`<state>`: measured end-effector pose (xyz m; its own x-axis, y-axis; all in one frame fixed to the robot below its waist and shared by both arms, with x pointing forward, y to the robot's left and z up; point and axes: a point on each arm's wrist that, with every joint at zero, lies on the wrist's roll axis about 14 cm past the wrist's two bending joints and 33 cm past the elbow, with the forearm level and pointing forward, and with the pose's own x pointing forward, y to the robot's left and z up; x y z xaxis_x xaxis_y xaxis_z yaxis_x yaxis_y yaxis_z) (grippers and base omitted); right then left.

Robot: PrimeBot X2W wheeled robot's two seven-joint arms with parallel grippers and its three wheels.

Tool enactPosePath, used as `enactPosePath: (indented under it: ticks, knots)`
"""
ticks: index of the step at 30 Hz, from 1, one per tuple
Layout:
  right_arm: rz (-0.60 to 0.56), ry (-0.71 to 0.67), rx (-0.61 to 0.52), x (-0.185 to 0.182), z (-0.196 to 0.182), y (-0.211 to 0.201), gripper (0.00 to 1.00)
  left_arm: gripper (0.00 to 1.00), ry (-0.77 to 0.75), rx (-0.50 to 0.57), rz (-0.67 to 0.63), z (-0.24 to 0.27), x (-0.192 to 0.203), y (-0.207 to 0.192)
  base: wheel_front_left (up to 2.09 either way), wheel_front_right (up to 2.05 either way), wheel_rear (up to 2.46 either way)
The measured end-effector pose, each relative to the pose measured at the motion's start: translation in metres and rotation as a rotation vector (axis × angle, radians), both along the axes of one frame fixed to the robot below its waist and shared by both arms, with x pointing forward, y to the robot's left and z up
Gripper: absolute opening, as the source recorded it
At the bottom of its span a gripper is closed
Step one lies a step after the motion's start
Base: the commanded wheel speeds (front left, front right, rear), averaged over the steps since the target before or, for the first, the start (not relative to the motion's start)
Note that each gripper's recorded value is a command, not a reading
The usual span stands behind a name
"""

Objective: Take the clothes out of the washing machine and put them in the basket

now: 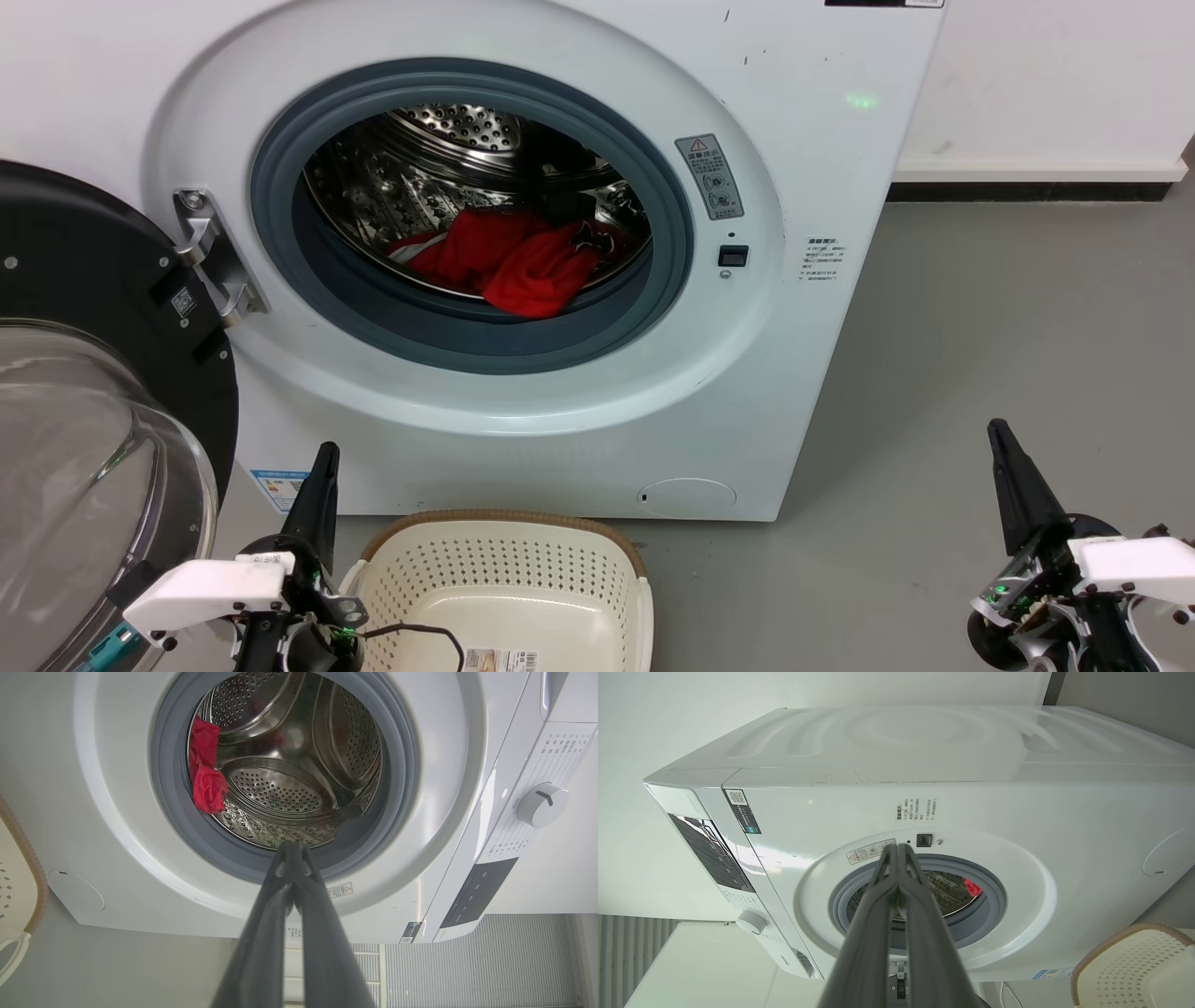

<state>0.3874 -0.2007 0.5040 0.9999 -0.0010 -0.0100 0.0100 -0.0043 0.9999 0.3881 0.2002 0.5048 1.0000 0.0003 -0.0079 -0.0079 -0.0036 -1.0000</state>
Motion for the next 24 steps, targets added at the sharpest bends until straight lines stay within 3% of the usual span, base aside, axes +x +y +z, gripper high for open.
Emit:
enactPosePath:
  ticks: [4, 5, 10, 16, 24]
  knots:
    - [0.0, 0.0, 0.0, 0.0, 0.0, 0.0, 0.0, 0.0, 0.0, 0.0, 0.0, 0.0, 0.0, 0.0, 0.0, 0.0, 0.0]
    - [0.0, 0.0, 0.0, 0.0, 0.0, 0.0, 1.0, 1.0, 0.0, 0.0, 0.0, 0.0, 0.0, 0.0, 0.0, 0.0, 0.0]
    - [-0.01, 0.053, 0.003, -0.009, -0.018, -0.001, 1.0, 1.0, 0.054, -0.003, -0.002, -0.018, -0.008, -0.003, 0.0, 0.0, 0.0]
    - [-0.024, 0.032, -0.021, -0.007, -0.011, -0.001, 1.0, 1.0, 0.041, 0.026, -0.005, -0.014, -0.005, -0.009, 0.0, 0.0, 0.0]
    - [-0.035, 0.009, -0.118, -0.006, -0.002, 0.0, 1.0, 1.0, 0.004, 0.137, 0.006, 0.0, 0.0, -0.01, 0.0, 0.0, 0.0]
